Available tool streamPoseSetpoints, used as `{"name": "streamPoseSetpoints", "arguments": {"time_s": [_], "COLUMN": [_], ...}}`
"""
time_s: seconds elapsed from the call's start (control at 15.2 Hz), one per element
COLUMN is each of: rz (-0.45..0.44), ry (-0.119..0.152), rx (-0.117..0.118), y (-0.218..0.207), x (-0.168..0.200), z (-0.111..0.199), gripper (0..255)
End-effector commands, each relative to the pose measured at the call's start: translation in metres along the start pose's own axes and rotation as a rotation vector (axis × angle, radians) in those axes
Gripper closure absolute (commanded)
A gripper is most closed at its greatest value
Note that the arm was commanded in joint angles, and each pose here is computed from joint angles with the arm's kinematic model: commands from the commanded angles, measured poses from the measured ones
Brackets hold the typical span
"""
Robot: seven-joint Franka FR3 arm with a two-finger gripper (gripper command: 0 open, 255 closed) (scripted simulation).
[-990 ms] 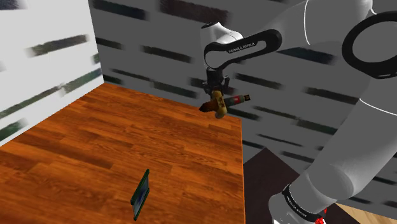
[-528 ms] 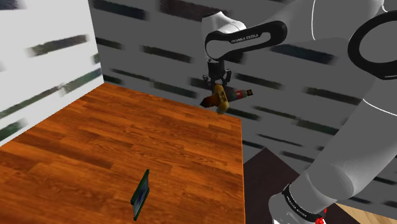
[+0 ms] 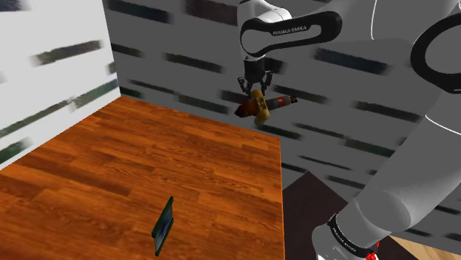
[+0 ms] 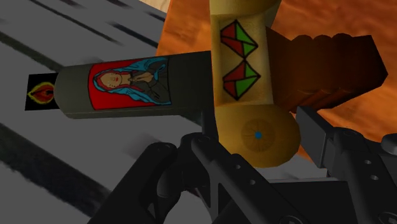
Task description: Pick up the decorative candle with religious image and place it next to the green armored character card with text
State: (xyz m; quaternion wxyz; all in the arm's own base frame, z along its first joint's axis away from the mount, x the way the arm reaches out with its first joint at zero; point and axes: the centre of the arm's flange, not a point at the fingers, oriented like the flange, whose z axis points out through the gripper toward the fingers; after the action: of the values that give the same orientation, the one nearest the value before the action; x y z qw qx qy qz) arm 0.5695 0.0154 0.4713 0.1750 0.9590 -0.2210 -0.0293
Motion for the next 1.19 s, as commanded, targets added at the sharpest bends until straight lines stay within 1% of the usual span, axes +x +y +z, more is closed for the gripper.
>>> {"name": "streamPoseSetpoints", "arguments": {"time_s": [0.0,0.53,0.59,1.12], "rz": [0.0,0.0,0.0,0.0], "ry": [0.001,0.001,0.001,0.001], "rx": [0.0,0.0,0.0,0.0], "y": [0.003,0.018,0.018,-0.032], "x": [0.0,0.001,0.001,-0.09], "z": [-0.01,-0.049,-0.05,-0.071], "gripper": [255,255,255,255]}}
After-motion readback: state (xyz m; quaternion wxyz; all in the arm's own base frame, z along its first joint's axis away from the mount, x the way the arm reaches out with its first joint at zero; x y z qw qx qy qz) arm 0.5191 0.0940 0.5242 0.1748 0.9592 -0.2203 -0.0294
